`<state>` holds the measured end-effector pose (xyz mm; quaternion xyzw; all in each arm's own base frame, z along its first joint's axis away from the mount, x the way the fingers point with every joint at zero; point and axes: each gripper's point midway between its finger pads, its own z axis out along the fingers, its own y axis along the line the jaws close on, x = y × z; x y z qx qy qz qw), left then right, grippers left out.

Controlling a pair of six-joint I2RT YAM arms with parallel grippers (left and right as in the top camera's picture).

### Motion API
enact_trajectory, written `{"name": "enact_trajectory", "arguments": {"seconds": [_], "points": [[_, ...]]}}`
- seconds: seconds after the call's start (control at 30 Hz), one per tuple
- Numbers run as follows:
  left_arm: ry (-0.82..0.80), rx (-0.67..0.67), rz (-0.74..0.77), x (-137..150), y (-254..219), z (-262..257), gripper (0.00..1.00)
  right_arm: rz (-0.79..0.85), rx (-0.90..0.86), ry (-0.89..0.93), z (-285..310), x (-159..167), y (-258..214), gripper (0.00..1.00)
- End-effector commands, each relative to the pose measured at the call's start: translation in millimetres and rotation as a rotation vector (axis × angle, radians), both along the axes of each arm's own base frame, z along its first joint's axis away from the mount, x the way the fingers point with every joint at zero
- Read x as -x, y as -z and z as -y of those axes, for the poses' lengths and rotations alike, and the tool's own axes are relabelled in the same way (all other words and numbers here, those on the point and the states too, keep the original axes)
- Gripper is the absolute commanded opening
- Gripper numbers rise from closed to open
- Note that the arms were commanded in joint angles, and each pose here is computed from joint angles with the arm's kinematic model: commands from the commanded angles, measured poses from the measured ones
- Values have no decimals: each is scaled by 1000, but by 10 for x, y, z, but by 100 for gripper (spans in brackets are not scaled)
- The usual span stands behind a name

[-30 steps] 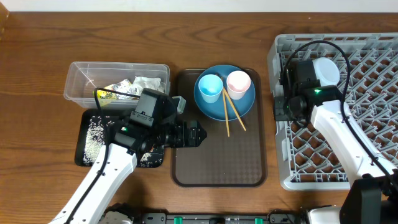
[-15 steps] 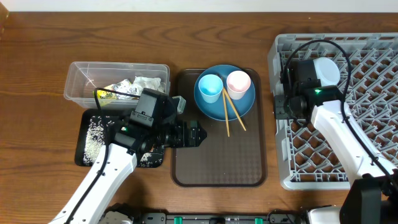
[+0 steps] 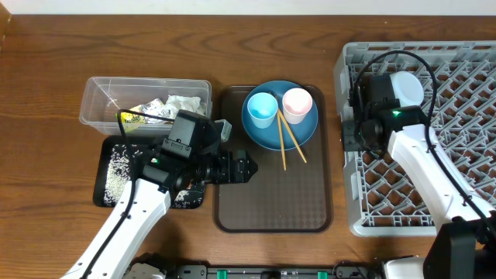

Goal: Sort waste into correct bins and load items into the dishwasher rack

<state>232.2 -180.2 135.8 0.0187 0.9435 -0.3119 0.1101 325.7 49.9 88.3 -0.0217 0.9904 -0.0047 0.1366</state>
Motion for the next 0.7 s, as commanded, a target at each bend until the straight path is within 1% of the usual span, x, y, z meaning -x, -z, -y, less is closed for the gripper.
{"name": "enact_trajectory", "arguments": {"seconds": [0.0, 0.13, 0.23, 0.27, 0.37, 0.47, 0.53, 0.6, 0.67], "points": [[6, 7, -2, -2, -3, 7, 98, 49, 58, -2, 88, -142, -214, 47], [6, 7, -2, -2, -3, 7, 98, 65, 88, 6, 137, -194, -429, 47], [6, 7, -2, -2, -3, 7, 98, 76, 73, 7, 109, -221, -617, 47], [6, 7, -2, -2, -3, 7, 98, 75, 56, 3, 81, -218, -667, 49], [6, 7, 0, -5, -5, 8, 98, 53, -39, -28, -85, -159, -797, 61], [4, 12, 16, -39, -22, 17, 98, 19, -137, -59, -256, -65, -838, 66], [-15, -20, 33, -83, 3, -32, 98, -16, -204, -78, -370, 18, -836, 67], [-14, -27, 13, -42, 25, -47, 98, -37, -267, -95, -477, 68, -851, 68], [-22, -15, 30, -88, -5, -27, 98, -54, -311, -106, -549, 108, -865, 69]]}}
